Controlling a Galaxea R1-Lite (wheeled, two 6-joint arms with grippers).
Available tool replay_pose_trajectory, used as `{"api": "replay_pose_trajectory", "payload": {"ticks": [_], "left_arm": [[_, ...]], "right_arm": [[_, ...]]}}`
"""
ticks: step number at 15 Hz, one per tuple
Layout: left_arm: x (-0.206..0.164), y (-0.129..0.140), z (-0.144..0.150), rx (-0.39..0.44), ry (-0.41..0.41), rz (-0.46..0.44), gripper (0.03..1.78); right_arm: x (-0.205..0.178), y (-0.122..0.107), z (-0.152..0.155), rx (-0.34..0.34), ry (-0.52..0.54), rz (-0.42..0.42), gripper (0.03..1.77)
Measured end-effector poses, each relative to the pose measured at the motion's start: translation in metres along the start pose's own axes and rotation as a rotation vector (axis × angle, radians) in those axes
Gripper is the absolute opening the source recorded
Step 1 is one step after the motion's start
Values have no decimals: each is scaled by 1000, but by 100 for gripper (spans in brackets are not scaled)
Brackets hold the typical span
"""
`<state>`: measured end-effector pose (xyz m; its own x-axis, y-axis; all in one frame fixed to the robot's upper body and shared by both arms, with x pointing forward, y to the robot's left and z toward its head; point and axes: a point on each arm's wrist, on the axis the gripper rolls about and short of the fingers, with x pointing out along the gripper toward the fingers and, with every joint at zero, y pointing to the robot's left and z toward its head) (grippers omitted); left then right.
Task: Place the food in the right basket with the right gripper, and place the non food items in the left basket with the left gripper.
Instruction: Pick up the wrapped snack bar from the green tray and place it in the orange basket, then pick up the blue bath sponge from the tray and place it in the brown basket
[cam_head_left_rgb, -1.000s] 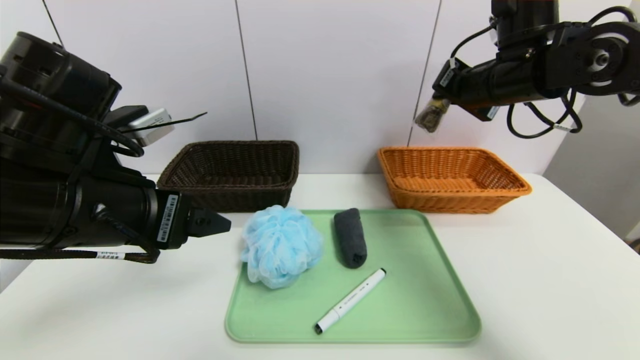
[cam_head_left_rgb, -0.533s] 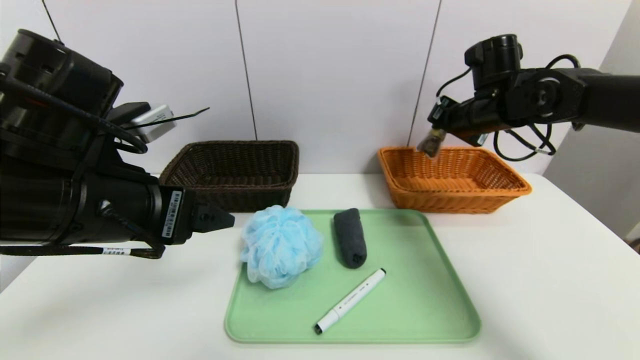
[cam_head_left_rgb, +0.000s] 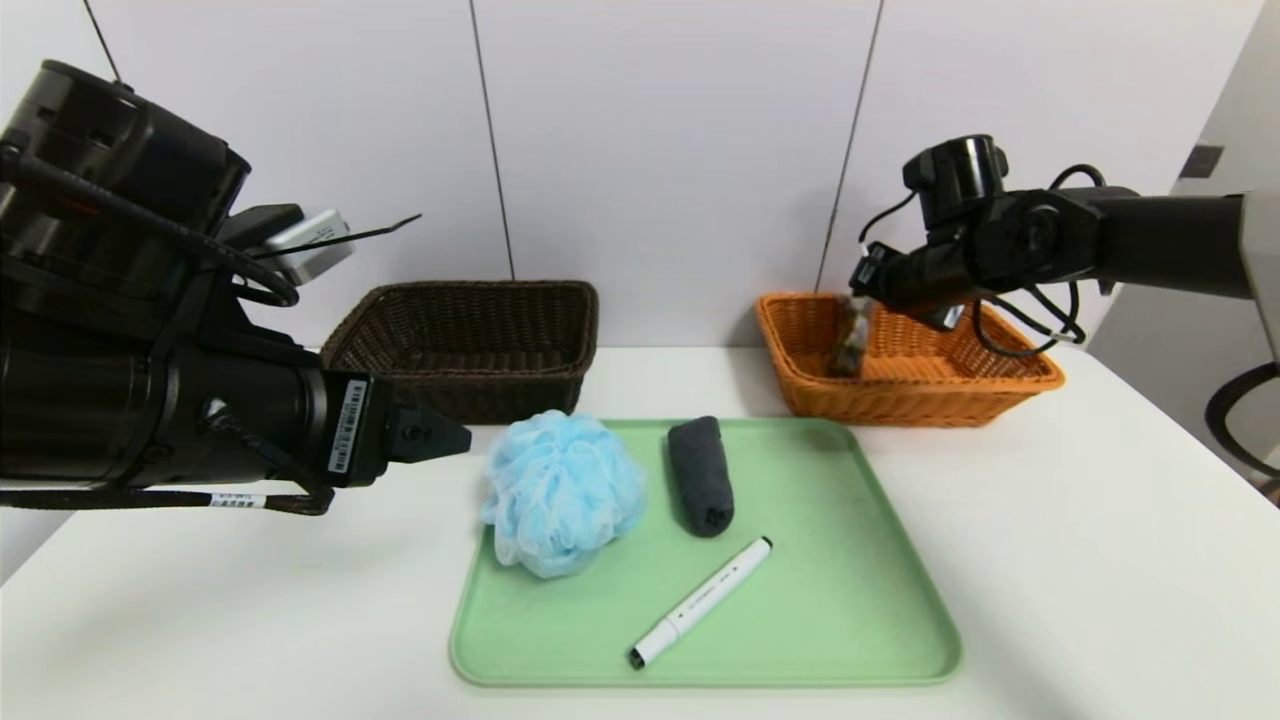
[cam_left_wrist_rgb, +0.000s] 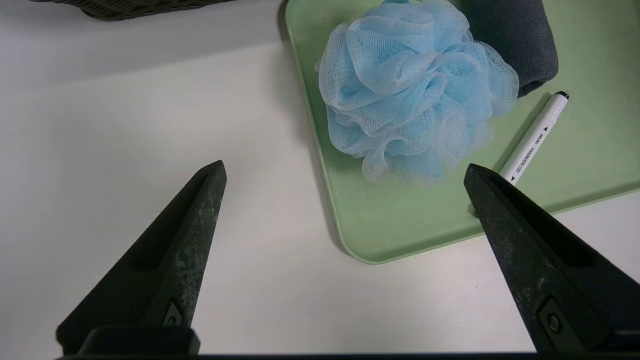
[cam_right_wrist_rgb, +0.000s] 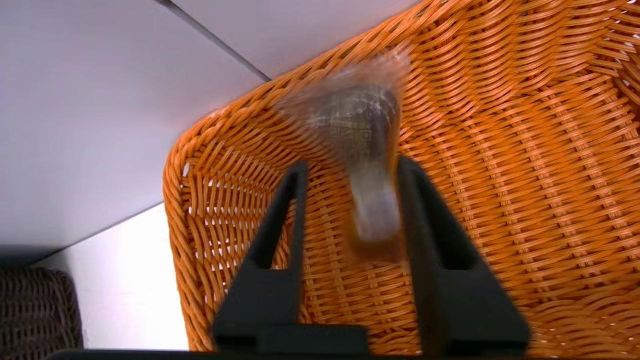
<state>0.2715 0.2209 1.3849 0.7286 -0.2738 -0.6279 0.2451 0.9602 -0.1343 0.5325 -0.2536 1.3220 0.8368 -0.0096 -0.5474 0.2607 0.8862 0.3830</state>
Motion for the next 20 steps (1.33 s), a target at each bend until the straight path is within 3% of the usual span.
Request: {"api": "replay_pose_trajectory", "payload": {"ticks": [4, 10, 16, 20], "left_arm": [[1, 0, 1, 4, -13, 8, 169], [4, -4, 11, -7, -81, -14, 169], [1, -7, 13, -64, -74, 5, 169], [11, -25, 10, -52, -7, 50, 169]], "right_arm": [[8, -6, -9, -16, 50, -55, 109], [-8, -3, -6, -28, 65, -56, 142], [-107, 29, 8, -57, 31, 59, 158], [-184, 31, -12, -160, 168, 55, 163]]}}
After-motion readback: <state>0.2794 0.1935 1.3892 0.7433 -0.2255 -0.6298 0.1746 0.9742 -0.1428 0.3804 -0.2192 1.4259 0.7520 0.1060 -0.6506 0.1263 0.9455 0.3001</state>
